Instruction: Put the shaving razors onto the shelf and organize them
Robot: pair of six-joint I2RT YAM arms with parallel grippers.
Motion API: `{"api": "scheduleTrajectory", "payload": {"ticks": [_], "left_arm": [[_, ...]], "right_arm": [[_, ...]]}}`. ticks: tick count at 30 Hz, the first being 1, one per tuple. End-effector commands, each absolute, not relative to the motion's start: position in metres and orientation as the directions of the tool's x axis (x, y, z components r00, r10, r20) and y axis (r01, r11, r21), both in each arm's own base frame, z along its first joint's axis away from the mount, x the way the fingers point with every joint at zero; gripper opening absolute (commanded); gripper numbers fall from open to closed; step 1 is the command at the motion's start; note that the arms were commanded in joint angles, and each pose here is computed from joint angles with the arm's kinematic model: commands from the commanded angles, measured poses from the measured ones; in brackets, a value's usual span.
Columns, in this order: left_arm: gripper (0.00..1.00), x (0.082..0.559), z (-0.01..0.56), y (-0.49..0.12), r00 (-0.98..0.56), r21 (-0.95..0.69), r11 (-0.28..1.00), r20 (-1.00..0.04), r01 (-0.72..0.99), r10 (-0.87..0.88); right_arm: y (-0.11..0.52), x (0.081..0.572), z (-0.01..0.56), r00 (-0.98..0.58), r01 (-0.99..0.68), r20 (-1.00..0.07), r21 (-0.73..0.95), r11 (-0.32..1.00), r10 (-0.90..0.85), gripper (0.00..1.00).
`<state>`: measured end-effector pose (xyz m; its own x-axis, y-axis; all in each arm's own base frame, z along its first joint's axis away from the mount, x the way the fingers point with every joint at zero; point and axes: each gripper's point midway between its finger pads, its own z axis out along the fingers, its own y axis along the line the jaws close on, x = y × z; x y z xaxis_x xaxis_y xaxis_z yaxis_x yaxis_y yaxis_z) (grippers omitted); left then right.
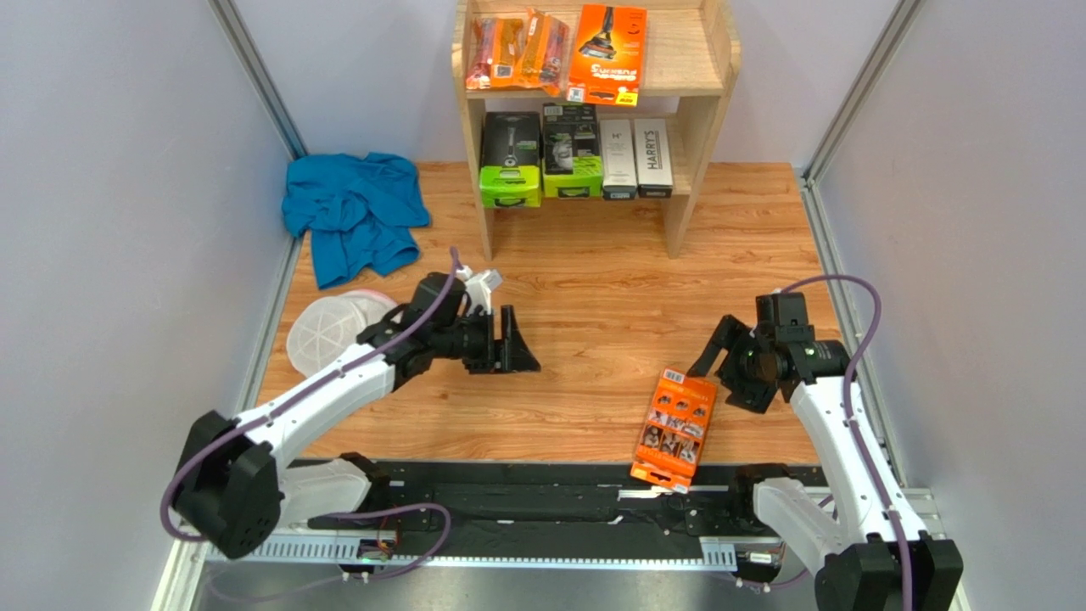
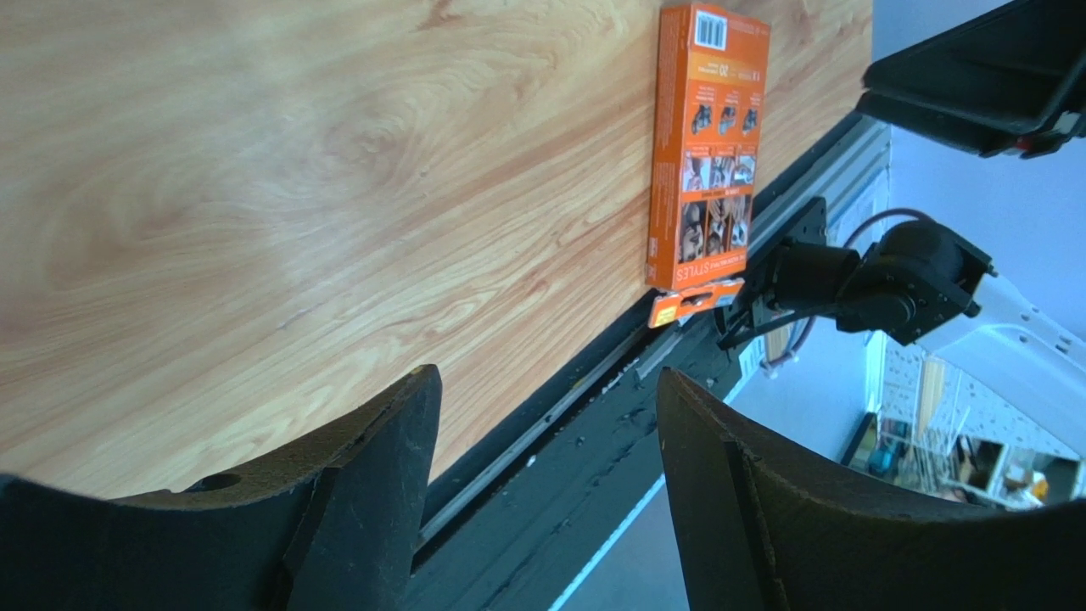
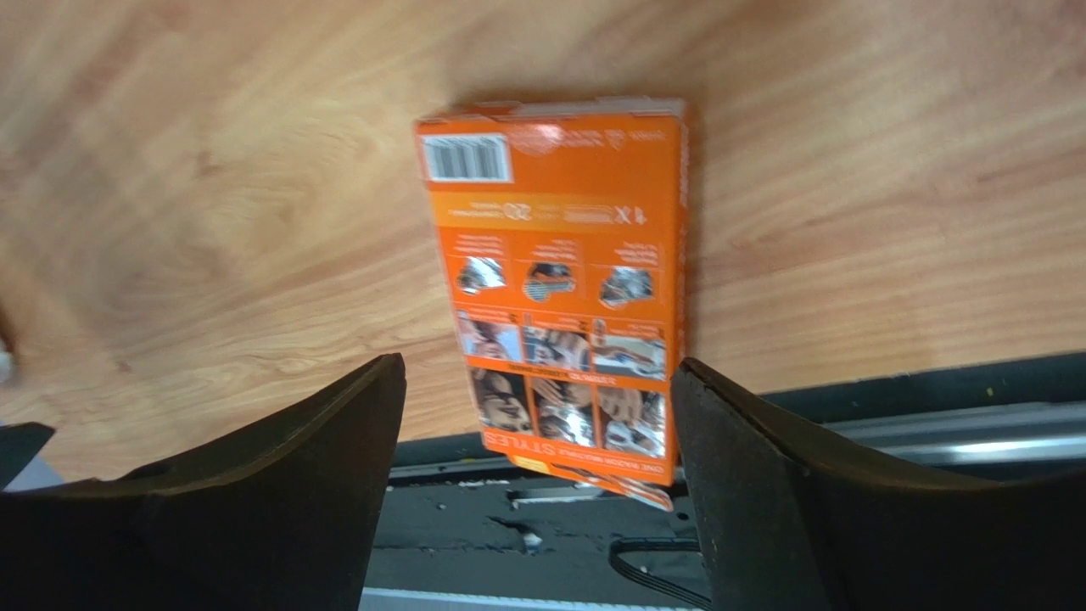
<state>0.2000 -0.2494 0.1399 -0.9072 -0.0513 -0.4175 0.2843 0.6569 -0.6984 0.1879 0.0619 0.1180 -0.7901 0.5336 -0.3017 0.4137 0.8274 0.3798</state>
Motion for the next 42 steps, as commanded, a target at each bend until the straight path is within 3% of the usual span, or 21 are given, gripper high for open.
{"api": "scheduleTrajectory", "payload": {"ticks": [1, 9, 13, 23, 28, 34, 42], "left_arm": [[0.71, 0.211, 0.156, -0.291, -0.899, -0.728, 0.609, -0.434, 0.316, -0.052], [0.71, 0.219, 0.143, -0.347, -0.929, -0.760, 0.578, -0.370, 0.298, -0.008], [0.71, 0.225, 0.140, -0.368, -0.934, -0.778, 0.551, -0.356, 0.301, 0.008], [0.70, 0.222, 0.110, -0.403, -0.951, -0.790, 0.536, -0.291, 0.299, 0.102], [0.70, 0.220, 0.095, -0.401, -0.954, -0.781, 0.552, -0.280, 0.292, 0.108], [0.70, 0.212, 0.070, -0.390, -0.978, -0.757, 0.620, -0.180, 0.205, 0.103], [0.70, 0.204, 0.039, -0.388, -0.991, -0.722, 0.679, -0.070, 0.131, 0.116]], "right_arm": [[0.053, 0.184, 0.106, -0.774, 0.473, -0.287, 0.328, 0.818, 0.564, 0.79], [0.049, 0.173, 0.084, -0.740, 0.577, -0.227, 0.270, 0.771, 0.633, 0.80], [0.065, 0.156, 0.049, -0.742, 0.597, -0.132, 0.316, 0.737, 0.658, 0.80], [0.074, 0.154, 0.023, -0.753, 0.588, -0.095, 0.347, 0.731, 0.651, 0.79], [0.088, 0.167, 0.018, -0.769, 0.559, -0.068, 0.412, 0.719, 0.636, 0.64], [0.109, 0.179, 0.014, -0.792, 0.531, -0.032, 0.456, 0.714, 0.609, 0.58], [0.130, 0.192, 0.027, -0.817, 0.461, -0.077, 0.508, 0.728, 0.571, 0.51]]}}
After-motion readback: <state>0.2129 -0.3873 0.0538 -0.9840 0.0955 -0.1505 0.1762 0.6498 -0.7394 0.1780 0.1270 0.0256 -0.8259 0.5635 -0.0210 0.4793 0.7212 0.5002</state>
